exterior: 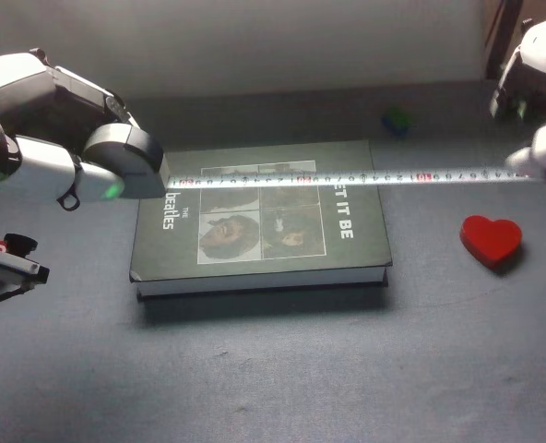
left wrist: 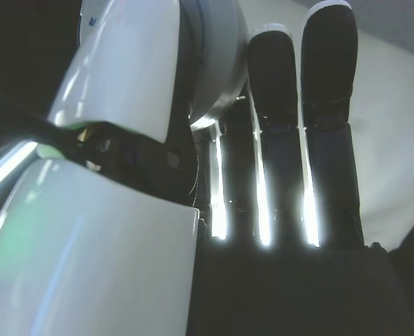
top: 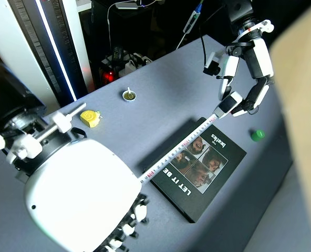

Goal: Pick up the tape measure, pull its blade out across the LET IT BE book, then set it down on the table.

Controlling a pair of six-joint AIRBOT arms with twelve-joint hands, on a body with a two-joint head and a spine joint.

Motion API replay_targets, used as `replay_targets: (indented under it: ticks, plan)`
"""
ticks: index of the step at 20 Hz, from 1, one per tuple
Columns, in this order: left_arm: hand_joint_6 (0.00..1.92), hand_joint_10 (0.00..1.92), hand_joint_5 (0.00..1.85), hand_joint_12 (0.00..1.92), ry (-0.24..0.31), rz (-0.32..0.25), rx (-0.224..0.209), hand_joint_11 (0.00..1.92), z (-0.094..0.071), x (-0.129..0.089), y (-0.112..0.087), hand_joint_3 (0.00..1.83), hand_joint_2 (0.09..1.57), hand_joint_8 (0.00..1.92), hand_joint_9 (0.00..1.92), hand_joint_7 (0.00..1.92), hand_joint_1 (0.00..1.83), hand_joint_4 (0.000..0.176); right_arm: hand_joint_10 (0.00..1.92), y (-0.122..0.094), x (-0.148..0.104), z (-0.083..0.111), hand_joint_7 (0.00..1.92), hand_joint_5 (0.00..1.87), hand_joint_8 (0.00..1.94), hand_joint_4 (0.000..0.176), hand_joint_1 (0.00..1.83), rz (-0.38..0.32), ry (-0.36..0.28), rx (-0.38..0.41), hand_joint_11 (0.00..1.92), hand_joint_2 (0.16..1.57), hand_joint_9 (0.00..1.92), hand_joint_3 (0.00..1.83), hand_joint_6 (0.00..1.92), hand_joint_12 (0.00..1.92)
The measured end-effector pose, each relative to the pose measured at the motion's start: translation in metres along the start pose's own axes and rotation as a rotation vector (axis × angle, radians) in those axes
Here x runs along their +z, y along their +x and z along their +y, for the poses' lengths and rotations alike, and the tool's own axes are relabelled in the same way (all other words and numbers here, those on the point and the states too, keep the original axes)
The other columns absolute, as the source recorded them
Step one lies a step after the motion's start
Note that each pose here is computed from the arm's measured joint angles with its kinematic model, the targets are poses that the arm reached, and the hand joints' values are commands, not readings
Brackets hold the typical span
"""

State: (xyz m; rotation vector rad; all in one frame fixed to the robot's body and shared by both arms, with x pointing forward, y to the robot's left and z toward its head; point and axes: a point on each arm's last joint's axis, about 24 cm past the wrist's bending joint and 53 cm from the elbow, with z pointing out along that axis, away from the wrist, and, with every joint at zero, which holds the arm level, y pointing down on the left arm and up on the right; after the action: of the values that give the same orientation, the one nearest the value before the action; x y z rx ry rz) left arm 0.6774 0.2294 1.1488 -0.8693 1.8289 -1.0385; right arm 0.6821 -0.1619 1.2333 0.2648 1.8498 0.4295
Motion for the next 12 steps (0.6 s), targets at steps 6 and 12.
replay_targets:
  ticks: [6,12]
  plan:
    - [0.83,1.35,0.92,1.2,-0.04,0.015,0.037,0.9,0.021,-0.003,-0.006,0.0,1.13,1.08,0.88,0.95,1.37,0.0,0.0,0.02,-0.006,0.007,0.0,0.0,0.0,0.055,0.12,0.045,-0.02,-0.026,0.02,0.97,0.0,0.0,0.0,0.02]
    - [0.83,1.33,0.95,1.22,-0.085,-0.025,0.053,0.89,0.046,-0.005,-0.036,0.0,1.12,1.08,0.9,0.92,1.37,0.0,0.0,0.035,-0.024,0.038,0.0,0.0,0.0,0.054,0.13,0.056,-0.093,-0.045,0.08,0.97,0.0,0.0,0.0,0.05]
